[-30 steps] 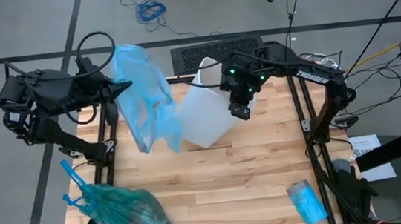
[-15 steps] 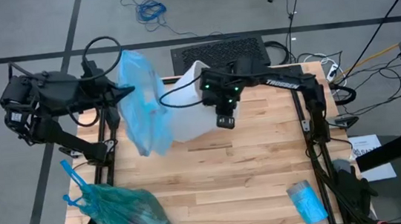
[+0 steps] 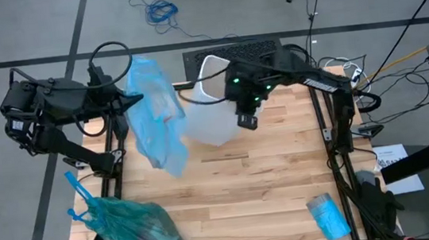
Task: Place trash/remove bag and relplace
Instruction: Insert the new blue trash bag into the white trash bin
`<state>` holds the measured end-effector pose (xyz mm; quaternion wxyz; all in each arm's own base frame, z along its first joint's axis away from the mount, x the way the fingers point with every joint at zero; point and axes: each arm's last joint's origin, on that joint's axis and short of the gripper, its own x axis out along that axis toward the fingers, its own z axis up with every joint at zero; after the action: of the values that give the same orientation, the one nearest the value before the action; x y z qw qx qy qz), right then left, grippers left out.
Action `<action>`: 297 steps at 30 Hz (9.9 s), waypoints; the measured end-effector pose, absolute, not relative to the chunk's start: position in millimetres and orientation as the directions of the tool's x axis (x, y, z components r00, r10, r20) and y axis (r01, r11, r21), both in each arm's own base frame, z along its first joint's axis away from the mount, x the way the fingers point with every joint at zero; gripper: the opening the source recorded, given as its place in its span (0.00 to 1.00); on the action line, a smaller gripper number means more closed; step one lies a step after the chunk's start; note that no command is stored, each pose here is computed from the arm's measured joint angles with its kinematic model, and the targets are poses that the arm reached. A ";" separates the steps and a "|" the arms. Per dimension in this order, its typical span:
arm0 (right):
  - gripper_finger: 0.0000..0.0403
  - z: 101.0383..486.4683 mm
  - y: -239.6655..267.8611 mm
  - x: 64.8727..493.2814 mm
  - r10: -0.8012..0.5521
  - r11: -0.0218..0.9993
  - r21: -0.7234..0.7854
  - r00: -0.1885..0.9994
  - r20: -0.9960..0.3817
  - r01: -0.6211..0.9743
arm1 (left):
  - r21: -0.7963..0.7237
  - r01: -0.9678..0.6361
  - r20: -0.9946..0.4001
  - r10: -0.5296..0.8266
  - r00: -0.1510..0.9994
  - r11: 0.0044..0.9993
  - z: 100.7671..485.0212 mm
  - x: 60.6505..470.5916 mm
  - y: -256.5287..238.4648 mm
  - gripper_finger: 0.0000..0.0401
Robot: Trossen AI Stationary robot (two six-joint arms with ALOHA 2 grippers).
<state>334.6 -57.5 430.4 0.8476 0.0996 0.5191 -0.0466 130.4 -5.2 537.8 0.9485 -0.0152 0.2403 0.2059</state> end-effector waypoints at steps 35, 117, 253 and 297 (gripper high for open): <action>0.00 405.5 -37.9 348.7 0.052 0.980 0.121 0.382 -0.923 0.158 | 0.059 -0.375 -0.476 0.356 0.804 0.925 536.9 130.2 -6.0 0.00; 0.35 463.3 -77.8 328.3 0.031 0.953 0.235 0.706 -0.707 0.194 | 0.021 -0.006 0.146 0.003 0.989 1.000 601.5 83.1 -8.2 0.00; 0.00 501.8 -71.1 254.7 0.230 0.967 0.231 0.743 -0.629 -0.104 | 0.082 -0.478 -0.118 0.485 0.867 0.875 565.9 211.3 33.4 0.00; 0.00 406.9 -124.7 351.5 0.178 0.976 0.217 0.517 -0.837 0.015 | -0.088 -0.188 -0.375 0.142 0.916 0.978 538.9 220.9 17.6 0.00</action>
<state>351.5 -124.7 406.9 0.8652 0.0986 0.4893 0.0471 220.9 17.6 538.9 0.9769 -0.0612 0.1865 0.0844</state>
